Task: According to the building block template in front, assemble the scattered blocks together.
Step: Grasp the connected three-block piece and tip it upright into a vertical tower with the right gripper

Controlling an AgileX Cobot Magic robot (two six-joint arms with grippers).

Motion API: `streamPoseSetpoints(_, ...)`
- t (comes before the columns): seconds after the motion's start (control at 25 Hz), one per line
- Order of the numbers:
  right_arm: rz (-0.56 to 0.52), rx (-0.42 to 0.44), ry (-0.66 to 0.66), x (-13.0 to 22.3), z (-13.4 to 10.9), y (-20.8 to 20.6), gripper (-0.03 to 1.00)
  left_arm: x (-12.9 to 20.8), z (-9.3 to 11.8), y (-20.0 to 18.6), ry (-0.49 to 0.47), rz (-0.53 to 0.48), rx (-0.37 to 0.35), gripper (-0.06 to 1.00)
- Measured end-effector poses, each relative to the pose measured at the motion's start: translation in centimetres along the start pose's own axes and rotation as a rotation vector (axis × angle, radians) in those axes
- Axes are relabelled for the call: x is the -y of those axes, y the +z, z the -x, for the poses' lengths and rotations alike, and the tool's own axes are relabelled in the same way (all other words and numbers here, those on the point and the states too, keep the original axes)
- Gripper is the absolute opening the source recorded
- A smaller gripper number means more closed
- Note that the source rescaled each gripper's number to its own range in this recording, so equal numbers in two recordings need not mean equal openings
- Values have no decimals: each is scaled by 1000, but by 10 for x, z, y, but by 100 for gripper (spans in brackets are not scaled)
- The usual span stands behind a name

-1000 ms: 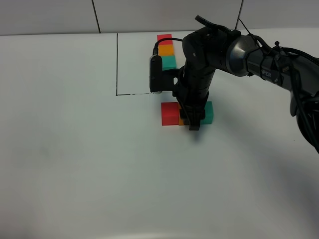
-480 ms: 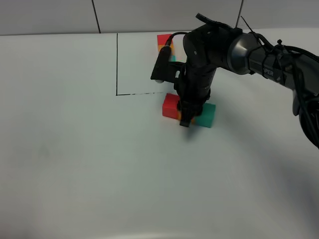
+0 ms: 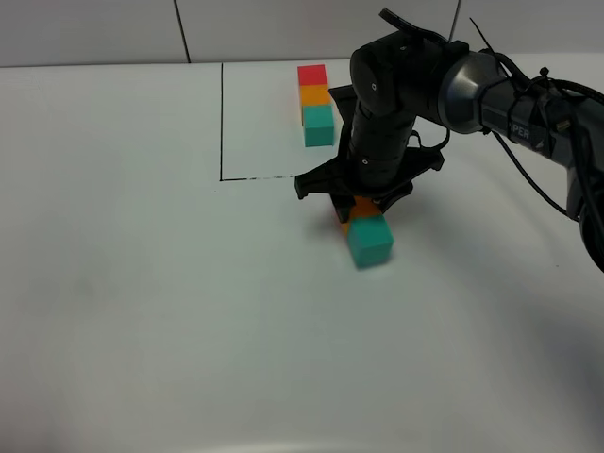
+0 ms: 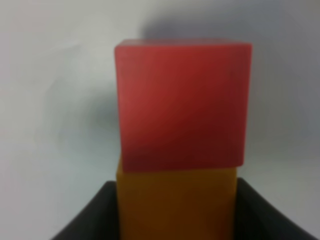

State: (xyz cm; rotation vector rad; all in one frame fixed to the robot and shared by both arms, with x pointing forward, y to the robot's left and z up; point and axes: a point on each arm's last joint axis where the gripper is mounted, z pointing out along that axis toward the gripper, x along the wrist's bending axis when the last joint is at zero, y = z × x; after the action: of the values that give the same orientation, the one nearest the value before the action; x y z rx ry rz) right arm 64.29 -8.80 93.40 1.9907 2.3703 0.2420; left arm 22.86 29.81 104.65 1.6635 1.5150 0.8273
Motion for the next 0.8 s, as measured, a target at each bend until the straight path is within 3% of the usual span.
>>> streamPoseSetpoints(0.28, 2, 15, 167, 4, -12, 2, 1, 0, 0, 0, 0, 0, 0, 74)
streamPoseSetpoints(0.8, -29, 41, 127, 8, -17, 20, 1, 0, 0, 0, 0, 0, 0, 74)
